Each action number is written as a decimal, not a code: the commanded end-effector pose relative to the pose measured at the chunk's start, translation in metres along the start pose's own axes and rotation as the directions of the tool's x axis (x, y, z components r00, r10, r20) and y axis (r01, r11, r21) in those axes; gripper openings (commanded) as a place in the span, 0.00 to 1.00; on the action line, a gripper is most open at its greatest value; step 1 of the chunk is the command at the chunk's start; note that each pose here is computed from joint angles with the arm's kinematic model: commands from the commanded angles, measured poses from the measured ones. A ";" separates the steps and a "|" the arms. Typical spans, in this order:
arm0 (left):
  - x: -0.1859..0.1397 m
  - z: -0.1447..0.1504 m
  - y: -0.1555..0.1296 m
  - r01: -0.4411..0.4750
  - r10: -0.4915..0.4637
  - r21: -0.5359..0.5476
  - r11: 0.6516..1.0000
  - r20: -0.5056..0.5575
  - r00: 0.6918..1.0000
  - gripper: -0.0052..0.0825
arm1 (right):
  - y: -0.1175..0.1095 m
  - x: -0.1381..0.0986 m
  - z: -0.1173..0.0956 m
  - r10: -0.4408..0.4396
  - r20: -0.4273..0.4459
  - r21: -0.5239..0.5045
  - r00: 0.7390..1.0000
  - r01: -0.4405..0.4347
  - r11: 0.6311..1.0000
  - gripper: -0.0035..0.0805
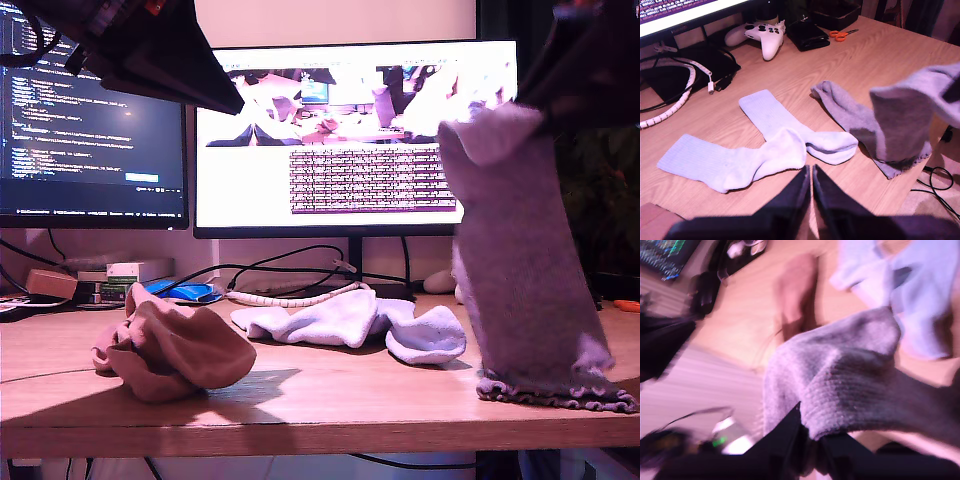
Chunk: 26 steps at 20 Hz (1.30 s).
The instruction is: Pair up the socks based on colour and pattern, by placing them on top of one another
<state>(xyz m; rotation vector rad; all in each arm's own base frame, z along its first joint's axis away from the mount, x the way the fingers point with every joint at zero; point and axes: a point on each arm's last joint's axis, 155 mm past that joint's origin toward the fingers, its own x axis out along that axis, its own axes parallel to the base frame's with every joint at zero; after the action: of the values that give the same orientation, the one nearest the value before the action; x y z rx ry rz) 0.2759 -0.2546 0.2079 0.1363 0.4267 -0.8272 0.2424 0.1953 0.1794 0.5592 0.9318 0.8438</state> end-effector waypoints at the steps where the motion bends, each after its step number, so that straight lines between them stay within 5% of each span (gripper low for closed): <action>1: 0.001 -0.004 -0.001 0.003 -0.003 0.004 1.000 -0.011 1.000 0.03 | 0.003 0.000 -0.001 0.018 -0.005 -0.001 1.000 -0.018 1.000 0.03; 7: 0.003 -0.012 -0.001 0.004 -0.004 -0.002 1.000 -0.041 0.999 0.03 | 0.001 -0.001 -0.012 0.011 -0.043 0.024 0.999 -0.010 1.000 0.03; 13: 0.003 -0.014 -0.001 0.004 -0.004 -0.003 1.000 -0.047 0.999 0.03 | -0.043 -0.002 -0.003 -0.196 0.004 -0.043 0.981 0.196 0.980 0.03; 20: 0.003 -0.014 -0.001 0.004 -0.004 -0.003 1.000 -0.047 0.999 0.03 | -0.080 0.023 0.010 -0.233 -0.011 -0.052 0.972 0.232 0.971 0.03; 26: 0.003 -0.019 -0.001 0.005 -0.005 -0.007 1.000 -0.068 0.998 0.03 | -0.099 0.011 0.018 -0.245 -0.003 0.032 0.970 0.245 0.969 0.03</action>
<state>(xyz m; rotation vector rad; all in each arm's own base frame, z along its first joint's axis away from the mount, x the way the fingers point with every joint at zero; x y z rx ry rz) 0.2712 -0.2511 0.1960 0.1497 0.4800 -0.8249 0.2983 0.1474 0.1050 0.4511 0.9959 0.5971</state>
